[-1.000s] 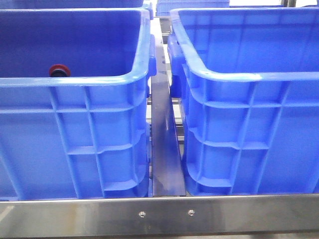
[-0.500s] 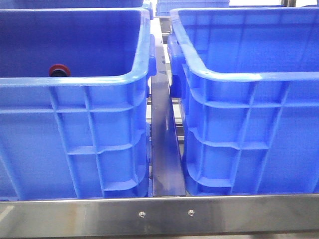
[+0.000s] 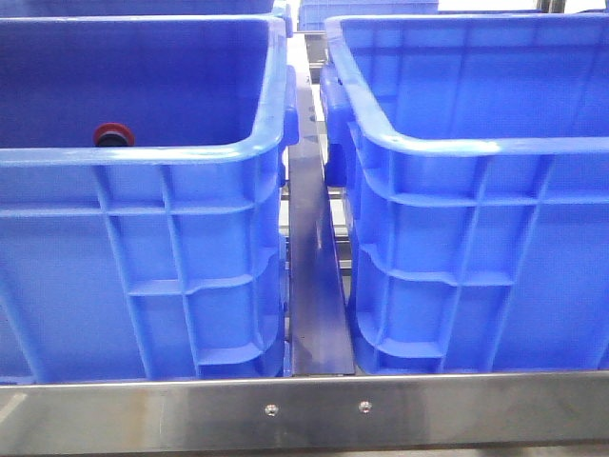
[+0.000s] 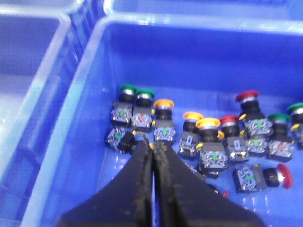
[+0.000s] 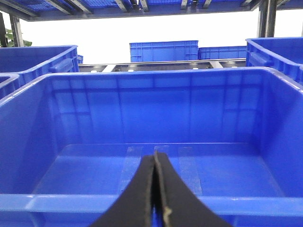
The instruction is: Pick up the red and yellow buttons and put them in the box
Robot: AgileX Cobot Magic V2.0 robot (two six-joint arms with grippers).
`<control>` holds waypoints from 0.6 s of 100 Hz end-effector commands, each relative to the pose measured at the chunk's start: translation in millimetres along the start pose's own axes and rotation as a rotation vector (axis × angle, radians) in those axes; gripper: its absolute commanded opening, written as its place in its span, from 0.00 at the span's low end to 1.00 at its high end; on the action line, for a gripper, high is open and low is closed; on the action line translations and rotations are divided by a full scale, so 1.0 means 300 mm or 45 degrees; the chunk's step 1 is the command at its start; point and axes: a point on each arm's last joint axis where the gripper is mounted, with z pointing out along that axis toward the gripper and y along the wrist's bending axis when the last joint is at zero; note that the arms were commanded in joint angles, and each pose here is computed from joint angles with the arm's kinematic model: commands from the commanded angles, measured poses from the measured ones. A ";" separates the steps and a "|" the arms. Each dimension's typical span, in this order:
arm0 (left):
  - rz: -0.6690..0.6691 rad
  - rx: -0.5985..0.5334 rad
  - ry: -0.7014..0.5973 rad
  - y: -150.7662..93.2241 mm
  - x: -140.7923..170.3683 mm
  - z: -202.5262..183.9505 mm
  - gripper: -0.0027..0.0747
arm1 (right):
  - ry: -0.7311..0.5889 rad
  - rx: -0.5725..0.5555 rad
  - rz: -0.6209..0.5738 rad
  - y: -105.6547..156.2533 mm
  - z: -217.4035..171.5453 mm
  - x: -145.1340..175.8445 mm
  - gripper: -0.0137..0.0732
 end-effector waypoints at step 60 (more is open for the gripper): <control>0.018 0.007 0.033 -0.018 -0.056 0.093 0.01 | -0.153 -0.004 -0.011 0.002 -0.009 -0.044 0.08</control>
